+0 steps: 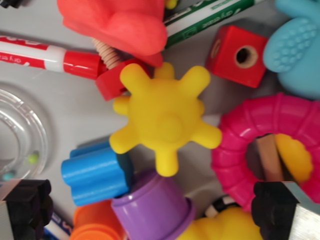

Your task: Pick an object from the bin

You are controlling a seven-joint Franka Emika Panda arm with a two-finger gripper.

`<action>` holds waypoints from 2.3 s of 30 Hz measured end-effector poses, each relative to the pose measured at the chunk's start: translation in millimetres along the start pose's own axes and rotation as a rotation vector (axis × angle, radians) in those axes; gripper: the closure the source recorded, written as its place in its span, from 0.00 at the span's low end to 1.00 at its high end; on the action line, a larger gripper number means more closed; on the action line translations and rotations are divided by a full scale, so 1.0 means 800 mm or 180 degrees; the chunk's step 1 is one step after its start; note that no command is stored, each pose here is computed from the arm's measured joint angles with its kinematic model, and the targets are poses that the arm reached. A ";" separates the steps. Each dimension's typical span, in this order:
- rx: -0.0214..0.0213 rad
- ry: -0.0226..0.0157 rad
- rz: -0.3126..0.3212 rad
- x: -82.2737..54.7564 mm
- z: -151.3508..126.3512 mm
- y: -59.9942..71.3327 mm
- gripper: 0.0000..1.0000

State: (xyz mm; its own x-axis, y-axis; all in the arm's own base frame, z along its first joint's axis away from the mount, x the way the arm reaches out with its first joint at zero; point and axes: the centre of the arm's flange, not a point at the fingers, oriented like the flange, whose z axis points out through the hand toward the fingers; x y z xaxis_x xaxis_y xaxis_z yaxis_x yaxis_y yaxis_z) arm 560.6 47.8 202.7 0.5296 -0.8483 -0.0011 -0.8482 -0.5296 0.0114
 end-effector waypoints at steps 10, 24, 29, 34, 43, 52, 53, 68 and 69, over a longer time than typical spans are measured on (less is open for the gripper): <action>0.0011 -0.0003 0.0104 -0.020 0.049 -0.005 0.00; 0.0012 -0.0007 0.0142 -0.029 0.116 -0.007 0.00; 0.0047 0.0007 0.0144 -0.028 0.124 -0.011 0.00; 0.0067 0.0015 0.0151 -0.027 0.125 -0.013 0.00; 0.0071 0.0017 0.0152 -0.027 0.125 -0.013 1.00; 0.0071 0.0017 0.0152 -0.027 0.125 -0.013 1.00; 0.0071 0.0017 0.0152 -0.027 0.125 -0.013 1.00; 0.0071 0.0017 0.0152 -0.027 0.125 -0.013 1.00; 0.0071 0.0017 0.0152 -0.027 0.125 -0.013 1.00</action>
State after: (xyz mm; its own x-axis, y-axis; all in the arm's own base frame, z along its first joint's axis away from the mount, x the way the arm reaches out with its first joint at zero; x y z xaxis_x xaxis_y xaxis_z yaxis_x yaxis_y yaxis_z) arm 557.4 71.1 102.9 0.4885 -0.8725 0.0043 -0.8725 -0.4885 -0.0111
